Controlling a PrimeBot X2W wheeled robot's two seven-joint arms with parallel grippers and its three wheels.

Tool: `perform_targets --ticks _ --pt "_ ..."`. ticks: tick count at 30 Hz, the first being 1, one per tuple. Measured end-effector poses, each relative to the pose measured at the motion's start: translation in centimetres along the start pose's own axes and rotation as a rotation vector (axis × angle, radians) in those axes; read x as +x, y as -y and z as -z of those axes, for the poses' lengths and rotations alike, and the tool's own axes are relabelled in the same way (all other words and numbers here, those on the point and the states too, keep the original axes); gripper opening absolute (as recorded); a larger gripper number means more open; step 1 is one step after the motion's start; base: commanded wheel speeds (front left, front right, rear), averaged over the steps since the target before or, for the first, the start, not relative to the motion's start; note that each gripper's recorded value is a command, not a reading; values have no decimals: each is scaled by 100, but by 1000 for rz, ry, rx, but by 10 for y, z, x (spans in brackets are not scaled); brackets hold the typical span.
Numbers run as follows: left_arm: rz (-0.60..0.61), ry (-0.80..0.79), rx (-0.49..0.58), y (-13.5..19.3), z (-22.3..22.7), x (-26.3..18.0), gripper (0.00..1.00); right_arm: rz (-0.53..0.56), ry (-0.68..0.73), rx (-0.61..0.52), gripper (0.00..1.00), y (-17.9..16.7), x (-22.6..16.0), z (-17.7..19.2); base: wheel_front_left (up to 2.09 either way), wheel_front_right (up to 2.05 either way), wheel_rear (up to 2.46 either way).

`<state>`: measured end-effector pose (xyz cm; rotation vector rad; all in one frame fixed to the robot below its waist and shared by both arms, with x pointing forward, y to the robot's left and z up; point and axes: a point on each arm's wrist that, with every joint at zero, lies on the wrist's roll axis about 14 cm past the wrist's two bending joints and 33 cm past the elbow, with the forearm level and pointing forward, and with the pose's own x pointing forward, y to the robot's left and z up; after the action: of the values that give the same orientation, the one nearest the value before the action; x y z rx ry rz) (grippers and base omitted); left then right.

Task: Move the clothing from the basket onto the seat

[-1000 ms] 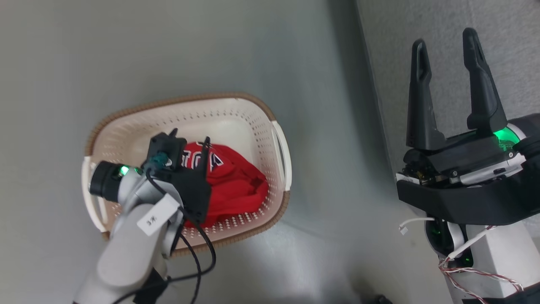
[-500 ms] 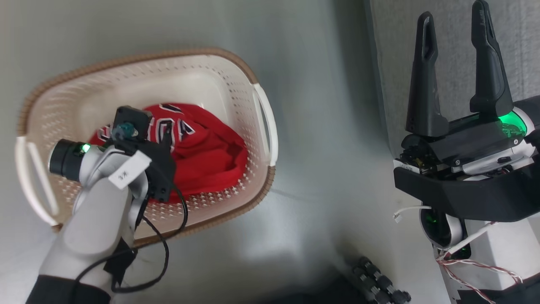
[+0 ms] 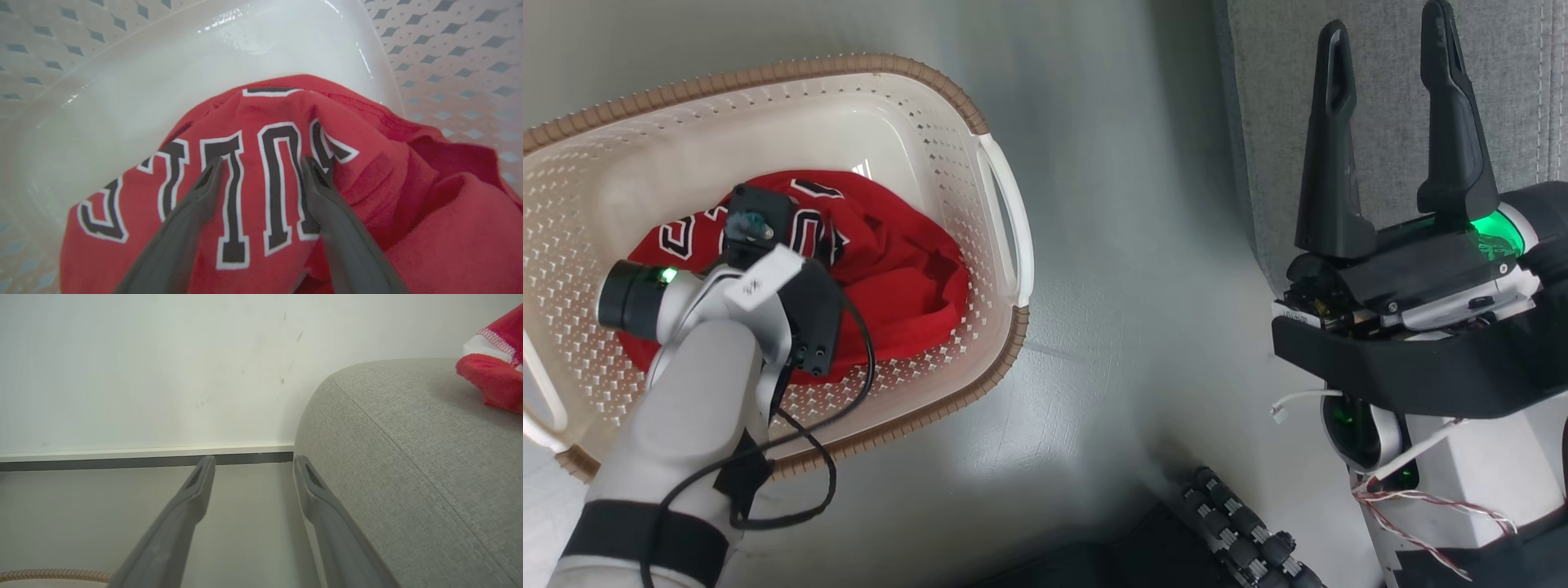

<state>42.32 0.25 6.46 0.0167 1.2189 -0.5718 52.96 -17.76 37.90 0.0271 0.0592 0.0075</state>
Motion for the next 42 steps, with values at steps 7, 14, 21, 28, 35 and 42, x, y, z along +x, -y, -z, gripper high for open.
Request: perform_targets --ticks 7,14,21,28,35,42 --pt "-34 -45 18 -7 4 3 0 -8 2 4 100 -2 4 3 0 0 0" --pt "-48 18 7 -6 -9 -6 0 -9 18 3 100 -3 6 -3 0 0 0" --pt "-36 172 15 -2 -44 -26 0 -10 32 -1 100 -3 7 -13 0 0 0" --pt "-56 328 -2 -9 -72 -60 0 -21 67 -11 100 -3 5 -34 0 0 0" --pt "-86 490 -66 -9 -96 -103 0 -39 95 -22 100 -4 0 -55 0 0 0" --pt "-127 618 -111 -14 -123 -150 0 -66 102 -20 100 -11 -10 -69 0 0 0"
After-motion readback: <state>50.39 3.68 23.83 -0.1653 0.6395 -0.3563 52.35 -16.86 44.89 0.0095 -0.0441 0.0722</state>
